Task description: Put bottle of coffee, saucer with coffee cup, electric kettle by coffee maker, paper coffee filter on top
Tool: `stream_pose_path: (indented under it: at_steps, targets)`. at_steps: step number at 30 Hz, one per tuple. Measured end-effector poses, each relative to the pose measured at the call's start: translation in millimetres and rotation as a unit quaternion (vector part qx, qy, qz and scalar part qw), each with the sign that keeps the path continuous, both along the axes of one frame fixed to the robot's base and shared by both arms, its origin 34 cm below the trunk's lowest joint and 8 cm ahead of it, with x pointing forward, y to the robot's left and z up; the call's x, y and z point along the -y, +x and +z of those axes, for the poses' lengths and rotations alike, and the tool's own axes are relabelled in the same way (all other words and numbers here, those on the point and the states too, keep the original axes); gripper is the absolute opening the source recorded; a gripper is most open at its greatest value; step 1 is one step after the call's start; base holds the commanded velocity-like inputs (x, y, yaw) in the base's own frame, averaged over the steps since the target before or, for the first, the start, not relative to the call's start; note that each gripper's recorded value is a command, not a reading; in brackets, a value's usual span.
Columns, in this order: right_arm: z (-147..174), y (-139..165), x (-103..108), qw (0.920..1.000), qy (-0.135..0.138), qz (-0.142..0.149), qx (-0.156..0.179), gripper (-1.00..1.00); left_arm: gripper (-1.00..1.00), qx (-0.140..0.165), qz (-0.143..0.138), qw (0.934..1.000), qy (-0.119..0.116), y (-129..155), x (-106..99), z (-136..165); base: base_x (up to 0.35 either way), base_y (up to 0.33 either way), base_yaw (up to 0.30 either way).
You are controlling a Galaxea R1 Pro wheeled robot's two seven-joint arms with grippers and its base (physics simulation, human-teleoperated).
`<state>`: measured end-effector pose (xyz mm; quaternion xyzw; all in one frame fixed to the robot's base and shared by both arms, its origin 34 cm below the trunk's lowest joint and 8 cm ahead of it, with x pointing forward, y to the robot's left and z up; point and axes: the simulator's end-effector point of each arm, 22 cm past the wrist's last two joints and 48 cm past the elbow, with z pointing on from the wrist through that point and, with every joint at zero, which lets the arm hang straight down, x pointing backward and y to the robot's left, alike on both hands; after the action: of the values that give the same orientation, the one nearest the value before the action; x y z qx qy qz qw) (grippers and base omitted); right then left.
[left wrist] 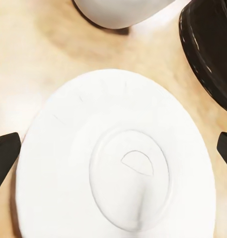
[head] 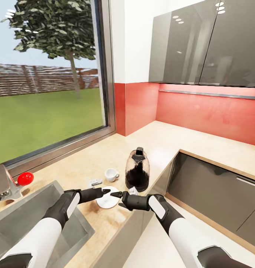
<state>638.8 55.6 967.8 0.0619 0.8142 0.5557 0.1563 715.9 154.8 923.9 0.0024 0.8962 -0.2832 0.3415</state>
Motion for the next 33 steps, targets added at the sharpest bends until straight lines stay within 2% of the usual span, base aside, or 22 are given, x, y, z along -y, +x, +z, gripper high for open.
stream_pose_path:
  at_steps: [10,14,17,25,33]
  targets:
    - [0,8,3,0.9997,-0.006,-0.015,0.02,1.0,1.0,0.001,0.0,1.0,0.001,0,0,0,0.0,0.0,0.0]
    - [-7,11,7,0.9993,-0.024,-0.021,0.017,1.0,1.0,0.0,-0.001,1.0,0.0,-1,2,0,0.0,0.0,0.0]
    - [-15,18,14,0.9978,-0.05,-0.038,0.022,1.0,1.0,-0.001,-0.002,1.0,-0.001,-1,4,0,0.0,0.0,0.0]
    - [-19,24,20,0.9961,-0.063,-0.054,0.03,1.0,1.0,-0.001,-0.004,1.0,-0.003,-1,7,0,0.0,0.0,0.0]
    - [-21,24,20,0.996,-0.065,-0.055,0.029,1.0,1.0,-0.005,-0.021,0.9994,-0.028,-8,19,1,0.0,0.0,0.0]
